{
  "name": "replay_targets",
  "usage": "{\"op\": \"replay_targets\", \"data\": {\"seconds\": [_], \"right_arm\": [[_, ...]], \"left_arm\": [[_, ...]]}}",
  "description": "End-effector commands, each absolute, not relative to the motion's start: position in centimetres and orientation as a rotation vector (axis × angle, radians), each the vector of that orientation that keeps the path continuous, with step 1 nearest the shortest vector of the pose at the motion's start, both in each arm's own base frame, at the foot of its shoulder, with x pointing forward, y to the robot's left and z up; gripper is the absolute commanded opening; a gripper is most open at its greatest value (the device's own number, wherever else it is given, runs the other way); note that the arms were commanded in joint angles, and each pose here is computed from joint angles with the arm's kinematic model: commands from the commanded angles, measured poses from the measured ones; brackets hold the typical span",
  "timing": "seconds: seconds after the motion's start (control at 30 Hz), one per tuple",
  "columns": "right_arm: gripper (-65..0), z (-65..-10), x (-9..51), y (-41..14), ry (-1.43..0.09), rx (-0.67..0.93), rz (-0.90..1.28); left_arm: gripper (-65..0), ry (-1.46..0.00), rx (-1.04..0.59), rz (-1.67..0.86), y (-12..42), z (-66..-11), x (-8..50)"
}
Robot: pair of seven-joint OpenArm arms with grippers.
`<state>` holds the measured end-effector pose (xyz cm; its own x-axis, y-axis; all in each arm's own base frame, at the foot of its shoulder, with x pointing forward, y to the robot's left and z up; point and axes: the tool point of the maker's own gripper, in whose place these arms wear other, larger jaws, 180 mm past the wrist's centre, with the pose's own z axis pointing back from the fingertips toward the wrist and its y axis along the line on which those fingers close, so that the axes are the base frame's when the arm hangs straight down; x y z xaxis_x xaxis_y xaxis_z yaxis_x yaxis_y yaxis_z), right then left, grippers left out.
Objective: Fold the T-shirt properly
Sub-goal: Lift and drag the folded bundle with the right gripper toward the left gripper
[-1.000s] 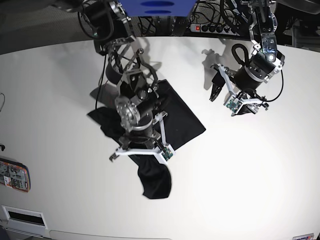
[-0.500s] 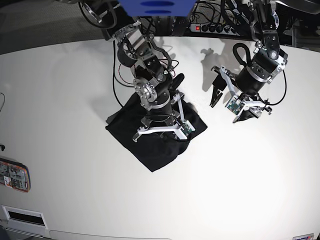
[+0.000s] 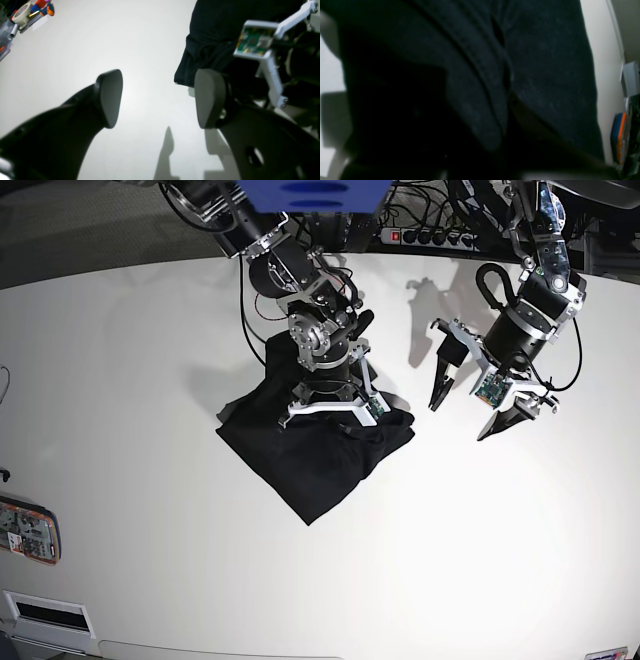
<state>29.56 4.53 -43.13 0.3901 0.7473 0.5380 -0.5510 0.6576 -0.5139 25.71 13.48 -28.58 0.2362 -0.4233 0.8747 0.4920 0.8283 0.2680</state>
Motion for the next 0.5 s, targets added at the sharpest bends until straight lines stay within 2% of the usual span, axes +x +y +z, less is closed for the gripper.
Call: {"op": "replay_targets", "data": {"seconds": [0.0, 0.03, 0.17, 0.27, 0.4, 0.47], "right_arm": [[-65.0, -42.9, 29.1, 6.0, -0.824, -0.209, 0.834], [-62.1, -43.0, 28.5, 6.6, -0.817, -0.17, 0.823], [-35.3, -41.2, 27.5, 9.7, -0.844, 0.012, 0.787], [-20.2, -39.3, 26.7, 12.1, -0.871, 0.14, 0.791], [-10.6, -37.2, 26.9, 12.9, -0.912, 0.215, 0.746], [-9.4, -36.4, 27.0, 13.2, -0.929, 0.238, 0.732]], "left_arm": [[-22.5, -1.227, -0.076, -0.63, 13.2, -27.3, 26.0], [-22.5, -1.227, -0.076, -0.63, 13.2, -27.3, 26.0], [-22.5, -1.226, -0.076, -0.632, 13.2, -27.4, 26.1], [-22.5, -1.226, -0.074, -0.632, 13.3, -27.3, 26.1], [-22.5, -1.225, -0.073, -0.632, 13.3, -27.4, 26.1], [-22.5, -1.223, -0.073, -0.631, 13.3, -27.4, 26.0]]}}
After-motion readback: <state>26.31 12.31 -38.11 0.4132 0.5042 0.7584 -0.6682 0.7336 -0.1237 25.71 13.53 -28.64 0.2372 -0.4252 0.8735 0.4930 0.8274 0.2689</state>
